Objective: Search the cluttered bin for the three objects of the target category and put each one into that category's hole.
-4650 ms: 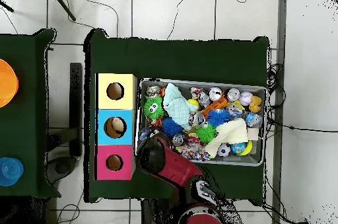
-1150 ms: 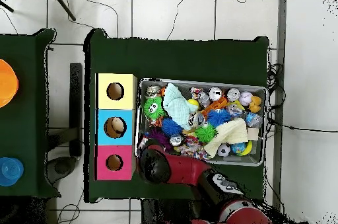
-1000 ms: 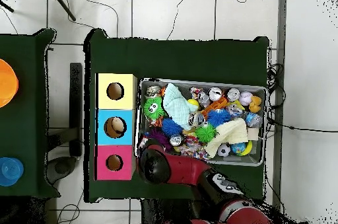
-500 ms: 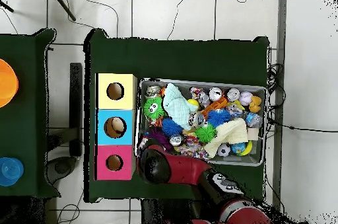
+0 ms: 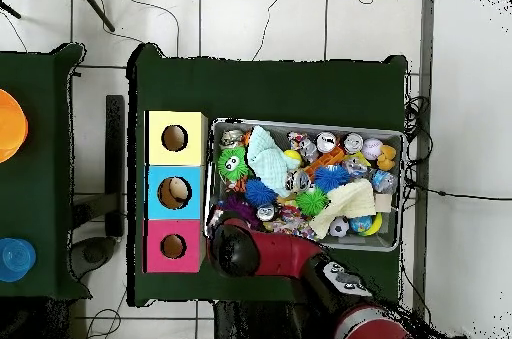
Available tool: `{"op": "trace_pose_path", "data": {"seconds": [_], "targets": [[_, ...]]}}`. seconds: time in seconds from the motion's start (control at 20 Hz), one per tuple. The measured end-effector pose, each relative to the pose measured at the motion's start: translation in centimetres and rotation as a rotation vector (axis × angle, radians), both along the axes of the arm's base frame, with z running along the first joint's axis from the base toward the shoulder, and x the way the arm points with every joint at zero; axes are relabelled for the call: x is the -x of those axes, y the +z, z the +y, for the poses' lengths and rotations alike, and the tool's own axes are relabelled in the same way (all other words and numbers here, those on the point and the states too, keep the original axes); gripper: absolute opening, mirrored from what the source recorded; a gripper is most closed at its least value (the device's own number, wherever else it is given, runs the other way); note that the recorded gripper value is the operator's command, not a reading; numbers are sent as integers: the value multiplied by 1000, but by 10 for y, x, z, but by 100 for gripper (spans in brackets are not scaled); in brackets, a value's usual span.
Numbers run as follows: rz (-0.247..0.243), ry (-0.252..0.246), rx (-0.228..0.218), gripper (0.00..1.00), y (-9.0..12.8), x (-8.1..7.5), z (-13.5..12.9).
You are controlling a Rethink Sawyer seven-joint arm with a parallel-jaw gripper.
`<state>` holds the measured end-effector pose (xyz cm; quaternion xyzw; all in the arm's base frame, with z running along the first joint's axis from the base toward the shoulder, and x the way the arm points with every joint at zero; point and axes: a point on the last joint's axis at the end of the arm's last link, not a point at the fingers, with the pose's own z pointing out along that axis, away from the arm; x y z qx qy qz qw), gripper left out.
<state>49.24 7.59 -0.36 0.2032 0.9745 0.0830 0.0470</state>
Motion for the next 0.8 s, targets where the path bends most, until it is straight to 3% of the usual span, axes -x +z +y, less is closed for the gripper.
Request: {"op": "trace_pose_path", "data": {"seconds": [0.35, 0.8], "targets": [[-8, 83, -9, 100, 7, 4, 2], [-21, 131, -5, 100, 8, 9, 2]]}}
